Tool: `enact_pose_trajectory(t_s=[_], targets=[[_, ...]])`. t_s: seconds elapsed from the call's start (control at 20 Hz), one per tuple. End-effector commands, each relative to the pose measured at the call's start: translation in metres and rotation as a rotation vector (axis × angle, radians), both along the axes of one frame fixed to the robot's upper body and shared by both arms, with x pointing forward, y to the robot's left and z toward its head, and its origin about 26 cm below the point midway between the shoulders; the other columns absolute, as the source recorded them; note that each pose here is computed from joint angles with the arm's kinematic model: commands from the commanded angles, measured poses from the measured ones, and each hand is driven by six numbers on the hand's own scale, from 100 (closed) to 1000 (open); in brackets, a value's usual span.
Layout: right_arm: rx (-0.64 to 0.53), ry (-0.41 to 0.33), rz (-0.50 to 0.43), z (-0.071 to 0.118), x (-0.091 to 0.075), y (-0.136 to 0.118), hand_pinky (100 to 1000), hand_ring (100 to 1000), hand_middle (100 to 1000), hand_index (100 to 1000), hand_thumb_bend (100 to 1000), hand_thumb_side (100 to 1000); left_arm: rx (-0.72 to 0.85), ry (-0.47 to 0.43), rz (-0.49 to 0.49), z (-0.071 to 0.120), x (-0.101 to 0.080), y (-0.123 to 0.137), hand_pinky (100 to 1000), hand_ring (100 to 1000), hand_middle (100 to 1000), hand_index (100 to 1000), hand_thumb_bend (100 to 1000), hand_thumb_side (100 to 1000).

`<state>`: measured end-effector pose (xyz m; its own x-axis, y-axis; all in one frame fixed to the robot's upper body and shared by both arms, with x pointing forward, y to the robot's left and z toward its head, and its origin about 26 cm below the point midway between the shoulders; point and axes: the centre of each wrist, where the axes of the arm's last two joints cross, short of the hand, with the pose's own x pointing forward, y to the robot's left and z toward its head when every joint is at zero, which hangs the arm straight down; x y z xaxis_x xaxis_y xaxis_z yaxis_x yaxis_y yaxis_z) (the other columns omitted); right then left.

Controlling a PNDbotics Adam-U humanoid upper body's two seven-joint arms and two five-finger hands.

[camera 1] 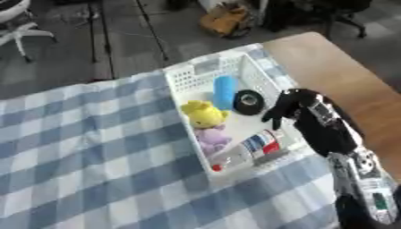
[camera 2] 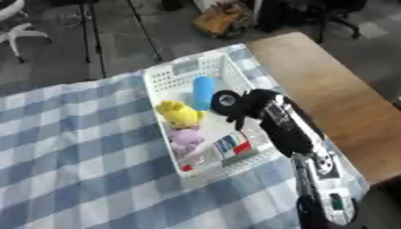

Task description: Pick up objects on the table and place them in the box.

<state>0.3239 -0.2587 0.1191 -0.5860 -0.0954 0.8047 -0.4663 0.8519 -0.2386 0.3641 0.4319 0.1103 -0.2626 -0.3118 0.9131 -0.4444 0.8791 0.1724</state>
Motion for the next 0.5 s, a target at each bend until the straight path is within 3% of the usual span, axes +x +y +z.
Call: enact_pose_trajectory(t_s=[0.05, 0.5], targets=[[-0.019, -0.023, -0.005, 0.0057, 0.0010, -0.0036, 588, 411, 461, 591, 100, 816, 0.042, -0.063, -0.015, 0.0223, -0.0036, 0.0134, 520, 733, 779, 826, 565, 920], [-0.020, -0.020, -0.009, 0.0058, 0.0004, -0.0048, 588, 411, 461, 589, 100, 816, 0.026, -0.069, -0.077, 0.0184, -0.0120, 0.0050, 500, 703, 761, 824, 566, 918]])
